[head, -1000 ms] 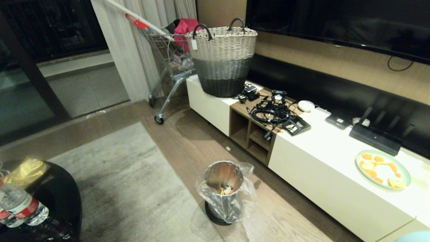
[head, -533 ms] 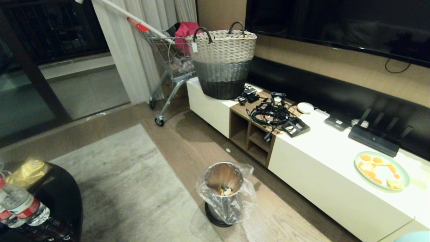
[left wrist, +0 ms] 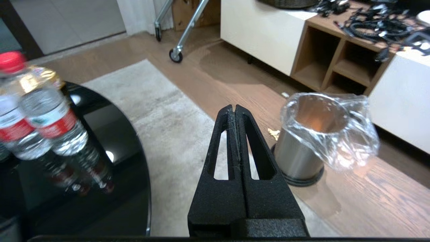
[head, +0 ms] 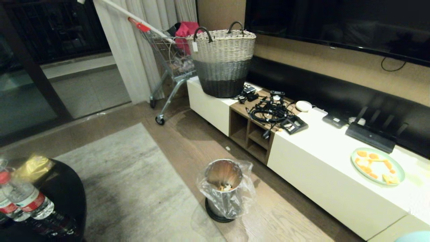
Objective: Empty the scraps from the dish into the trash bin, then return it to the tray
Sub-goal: Put the bowl back to the table
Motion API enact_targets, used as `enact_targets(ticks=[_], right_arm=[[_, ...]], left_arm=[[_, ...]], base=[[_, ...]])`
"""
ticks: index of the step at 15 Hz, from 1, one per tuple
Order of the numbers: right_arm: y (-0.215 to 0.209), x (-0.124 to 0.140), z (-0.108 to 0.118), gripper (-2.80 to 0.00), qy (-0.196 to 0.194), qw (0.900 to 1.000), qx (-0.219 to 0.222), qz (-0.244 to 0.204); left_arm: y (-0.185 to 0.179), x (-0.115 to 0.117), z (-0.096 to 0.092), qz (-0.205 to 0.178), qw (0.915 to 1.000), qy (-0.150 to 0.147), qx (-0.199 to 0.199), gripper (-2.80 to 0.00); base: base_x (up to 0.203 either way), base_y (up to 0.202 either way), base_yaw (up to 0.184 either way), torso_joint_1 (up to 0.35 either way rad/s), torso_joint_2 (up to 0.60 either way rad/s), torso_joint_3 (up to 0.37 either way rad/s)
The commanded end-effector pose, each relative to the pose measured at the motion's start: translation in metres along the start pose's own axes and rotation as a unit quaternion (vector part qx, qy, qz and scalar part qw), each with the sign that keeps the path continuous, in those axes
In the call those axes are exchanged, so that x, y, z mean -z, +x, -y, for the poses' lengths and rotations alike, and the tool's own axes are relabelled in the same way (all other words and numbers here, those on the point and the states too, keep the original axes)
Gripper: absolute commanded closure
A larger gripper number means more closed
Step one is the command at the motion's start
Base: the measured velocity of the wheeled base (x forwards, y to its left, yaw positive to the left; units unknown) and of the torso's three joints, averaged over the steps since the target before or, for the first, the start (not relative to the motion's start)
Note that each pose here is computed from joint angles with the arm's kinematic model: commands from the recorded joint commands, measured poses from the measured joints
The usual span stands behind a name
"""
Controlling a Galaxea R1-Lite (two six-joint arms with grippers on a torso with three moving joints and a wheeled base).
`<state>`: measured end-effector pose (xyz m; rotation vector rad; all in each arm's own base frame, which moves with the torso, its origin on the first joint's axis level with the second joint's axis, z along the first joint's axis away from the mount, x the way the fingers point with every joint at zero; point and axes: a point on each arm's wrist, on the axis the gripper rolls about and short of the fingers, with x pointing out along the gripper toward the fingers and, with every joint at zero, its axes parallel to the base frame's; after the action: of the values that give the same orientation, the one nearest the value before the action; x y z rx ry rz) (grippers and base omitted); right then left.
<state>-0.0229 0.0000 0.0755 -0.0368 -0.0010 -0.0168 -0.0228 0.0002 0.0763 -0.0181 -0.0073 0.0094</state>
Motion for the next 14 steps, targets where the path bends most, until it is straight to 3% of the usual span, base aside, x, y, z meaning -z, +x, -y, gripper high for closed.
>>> enact_targets(ticks=[1, 10, 14], right_arm=[[0.0001, 0.0, 0.0, 0.0, -0.001, 1.0, 0.0, -0.001], [0.0001, 0.0, 0.0, 0.0, 0.0, 1.0, 0.0, -0.001], [0.0002, -0.0001, 0.0, 0.0, 0.0, 1.0, 0.0, -0.001]], left_arm=[[0.0, 0.0, 0.0, 0.0, 1.0, 0.0, 0.0, 0.0], [0.0, 0.0, 0.0, 0.0, 1.0, 0.001, 0.0, 0.0], [0.0, 0.0, 0.0, 0.0, 1.0, 0.001, 0.0, 0.0]], base=[[-0.189, 0.0, -0.002, 0.002, 0.0, 0.004], [-0.183, 0.0, -0.001, 0.001, 0.0, 0.002], [0.0, 0.0, 0.0, 0.0, 0.0, 0.0]])
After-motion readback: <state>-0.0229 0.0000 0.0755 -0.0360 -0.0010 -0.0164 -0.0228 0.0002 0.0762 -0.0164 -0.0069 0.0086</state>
